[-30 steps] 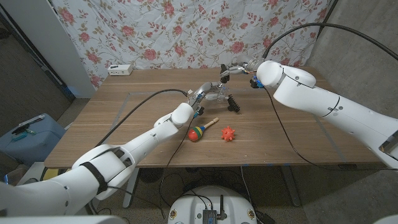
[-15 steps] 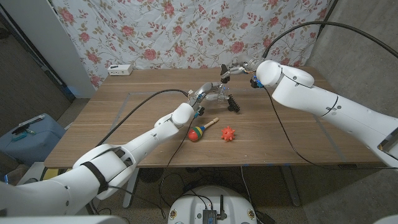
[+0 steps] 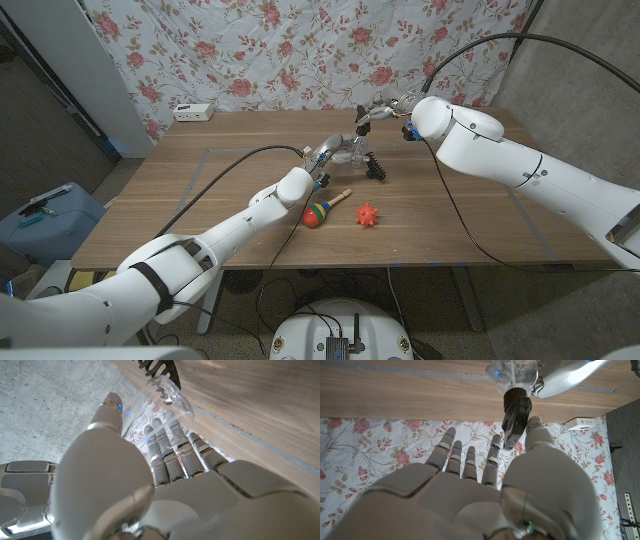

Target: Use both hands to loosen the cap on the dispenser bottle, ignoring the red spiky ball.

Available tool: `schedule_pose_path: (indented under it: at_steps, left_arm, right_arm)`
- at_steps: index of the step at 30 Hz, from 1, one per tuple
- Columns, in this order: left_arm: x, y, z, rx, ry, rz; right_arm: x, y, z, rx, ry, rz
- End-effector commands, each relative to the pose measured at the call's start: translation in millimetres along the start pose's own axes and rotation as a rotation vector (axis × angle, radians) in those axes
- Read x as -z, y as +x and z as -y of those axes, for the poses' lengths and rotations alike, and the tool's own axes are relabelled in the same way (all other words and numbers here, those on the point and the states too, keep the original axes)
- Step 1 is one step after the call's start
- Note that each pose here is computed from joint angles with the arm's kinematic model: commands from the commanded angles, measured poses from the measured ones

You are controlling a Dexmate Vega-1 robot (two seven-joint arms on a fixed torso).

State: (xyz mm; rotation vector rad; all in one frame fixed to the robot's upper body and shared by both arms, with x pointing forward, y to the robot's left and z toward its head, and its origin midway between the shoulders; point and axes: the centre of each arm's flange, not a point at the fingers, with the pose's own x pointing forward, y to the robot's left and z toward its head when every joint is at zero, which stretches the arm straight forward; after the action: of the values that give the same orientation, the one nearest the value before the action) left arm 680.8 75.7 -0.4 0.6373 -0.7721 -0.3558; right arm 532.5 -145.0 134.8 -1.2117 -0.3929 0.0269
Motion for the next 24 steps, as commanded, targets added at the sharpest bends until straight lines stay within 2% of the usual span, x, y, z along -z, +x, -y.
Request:
schedule_pose_path:
  at_steps: [1, 15, 18, 24]
  left_arm:
    - [0.4, -1.0, 1.0, 0.004, -0.004, 0.002]
    - [0.3, -3.0, 2.0, 0.005, -0.009, 0.002]
    - [0.8, -3.4, 2.6, 0.003, -0.014, 0.001]
    - [0.7, -3.6, 4.5, 0.013, -0.018, 0.004]
  right_arm:
    - [0.3, -0.8, -1.8, -0.002, 0.012, 0.006]
    - [1.1, -0.9, -1.2, -0.033, 0.036, 0.020]
    - [4.8, -0.4, -0.8, -0.035, 0.077, 0.038]
    - [7.6, 0.6, -2.5, -0.042, 0.093, 0.038]
